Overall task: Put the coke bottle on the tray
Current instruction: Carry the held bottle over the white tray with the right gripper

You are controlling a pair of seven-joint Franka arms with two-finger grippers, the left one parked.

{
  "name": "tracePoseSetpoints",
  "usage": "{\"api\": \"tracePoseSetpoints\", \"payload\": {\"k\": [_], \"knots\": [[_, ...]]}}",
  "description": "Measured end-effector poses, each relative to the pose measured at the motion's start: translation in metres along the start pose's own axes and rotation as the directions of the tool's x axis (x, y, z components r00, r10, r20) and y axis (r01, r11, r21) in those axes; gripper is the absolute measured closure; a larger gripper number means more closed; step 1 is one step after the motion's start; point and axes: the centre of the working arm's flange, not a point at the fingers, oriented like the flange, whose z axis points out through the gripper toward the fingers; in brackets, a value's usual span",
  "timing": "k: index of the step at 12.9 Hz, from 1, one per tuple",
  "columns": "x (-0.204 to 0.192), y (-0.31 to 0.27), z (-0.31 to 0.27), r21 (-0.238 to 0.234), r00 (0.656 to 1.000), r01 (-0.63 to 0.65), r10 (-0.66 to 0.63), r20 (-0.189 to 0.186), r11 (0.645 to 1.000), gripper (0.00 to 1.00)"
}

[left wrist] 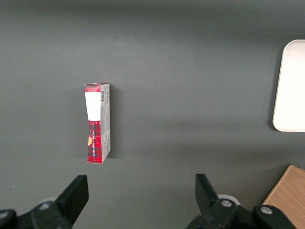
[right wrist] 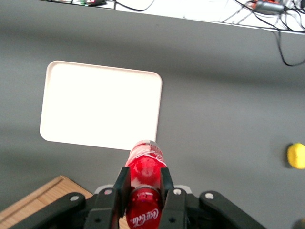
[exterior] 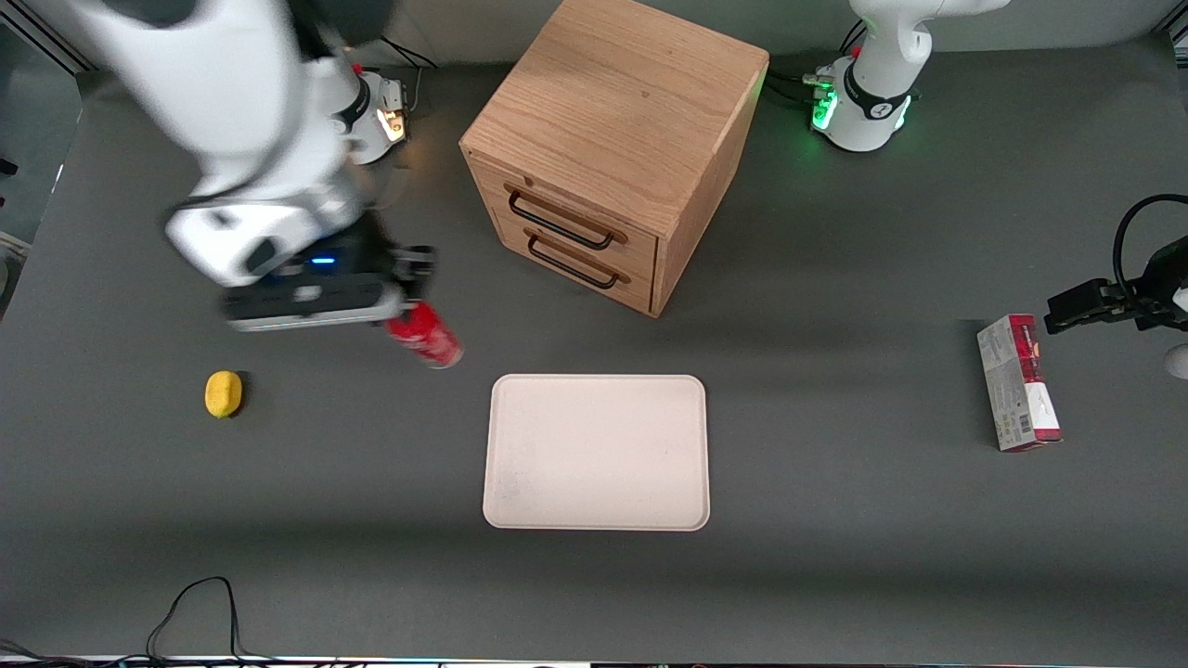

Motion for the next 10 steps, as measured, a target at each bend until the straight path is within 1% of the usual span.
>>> {"api": "tracePoseSetpoints", "payload": {"k": [2,5,7,10], "knots": [[-0.004,-0.036,0.018,-0.006,1.000,0.019,-0.019,-0.023,1.000,0.69],[0.021,-0.032,0.056,0.000,0.999,-0.003,0.003,-0.053,1.000,0.69],[0.046,-0.025,0.111,0.002,0.998,-0.023,0.023,-0.058,1.000,0.69],[0.062,-0.032,0.193,0.000,0.999,-0.021,0.021,-0.048,1.000,0.69]]}}
